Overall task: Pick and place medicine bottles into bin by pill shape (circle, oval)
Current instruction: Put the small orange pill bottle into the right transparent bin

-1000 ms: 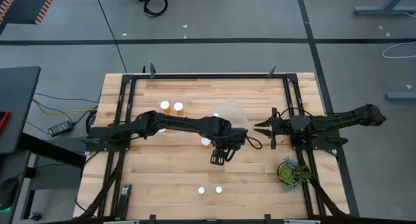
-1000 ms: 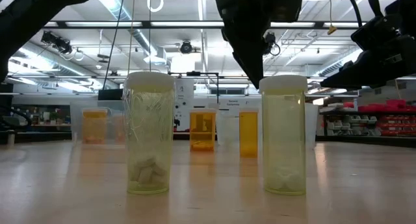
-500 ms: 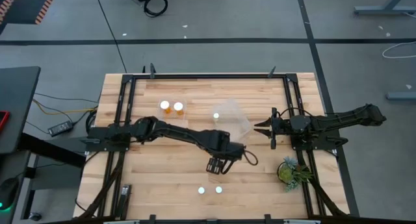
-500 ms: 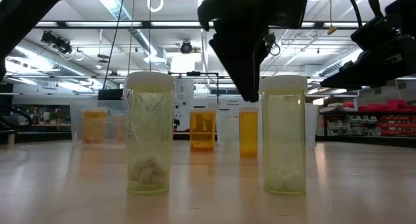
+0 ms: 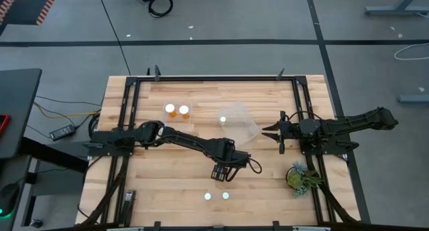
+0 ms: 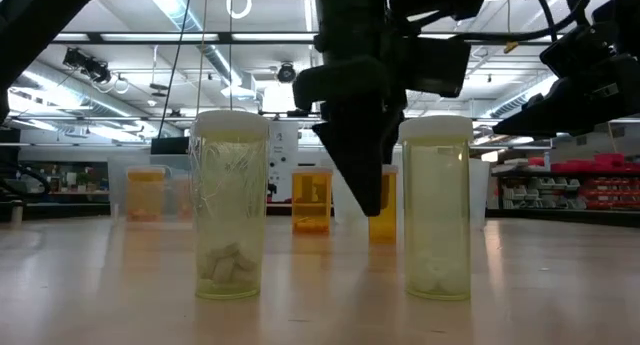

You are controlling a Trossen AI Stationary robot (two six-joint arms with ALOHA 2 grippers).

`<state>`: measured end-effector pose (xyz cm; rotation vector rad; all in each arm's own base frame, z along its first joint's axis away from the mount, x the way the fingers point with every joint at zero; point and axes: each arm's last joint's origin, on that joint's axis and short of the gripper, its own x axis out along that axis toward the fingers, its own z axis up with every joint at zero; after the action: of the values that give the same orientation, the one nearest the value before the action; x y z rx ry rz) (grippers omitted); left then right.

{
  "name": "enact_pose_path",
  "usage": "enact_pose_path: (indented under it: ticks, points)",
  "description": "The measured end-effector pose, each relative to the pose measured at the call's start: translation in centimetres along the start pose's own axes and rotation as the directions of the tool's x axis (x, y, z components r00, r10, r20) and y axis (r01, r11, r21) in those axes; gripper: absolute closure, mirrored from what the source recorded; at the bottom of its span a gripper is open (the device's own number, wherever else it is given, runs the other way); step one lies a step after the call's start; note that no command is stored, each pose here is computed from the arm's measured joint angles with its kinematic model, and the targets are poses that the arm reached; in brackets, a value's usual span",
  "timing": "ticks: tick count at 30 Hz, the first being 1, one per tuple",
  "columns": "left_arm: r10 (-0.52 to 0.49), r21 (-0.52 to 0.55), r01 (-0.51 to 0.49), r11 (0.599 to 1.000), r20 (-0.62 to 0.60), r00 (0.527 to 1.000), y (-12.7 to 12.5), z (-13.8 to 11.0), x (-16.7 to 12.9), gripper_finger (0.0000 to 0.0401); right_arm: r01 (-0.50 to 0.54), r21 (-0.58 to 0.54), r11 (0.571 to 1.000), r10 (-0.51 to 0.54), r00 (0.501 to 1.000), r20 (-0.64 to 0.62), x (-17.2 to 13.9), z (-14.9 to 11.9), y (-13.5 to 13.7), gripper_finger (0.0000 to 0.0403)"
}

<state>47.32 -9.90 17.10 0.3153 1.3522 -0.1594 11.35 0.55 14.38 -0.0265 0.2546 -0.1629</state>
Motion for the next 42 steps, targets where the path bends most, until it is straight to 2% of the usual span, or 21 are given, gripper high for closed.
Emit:
enact_pose_path:
  ticks: [21, 30, 42]
  points:
    - [0.005, -0.03, -0.004, 1.0, 0.041, 0.999, 0.2, 0.3, 0.2, 0.0295, 0.0, 0.0, 1.0, 0.0, 1.0, 0.0, 0.0, 0.0, 0.0, 0.0311]
    - [0.011, -0.056, -0.009, 0.998, 0.042, 0.999, 1.7, 0.7, -1.8, 0.0276, 0.0, 0.0, 1.0, 0.0, 1.0, 0.0, 0.0, 0.0, 0.0, 0.0311]
    - [0.029, -0.133, -0.024, 0.991, 0.035, 0.999, 5.6, 0.4, -4.7, 0.029, 0.0, 0.0, 1.0, 0.0, 1.0, 0.0, 0.0, 0.0, 0.0, 0.0311]
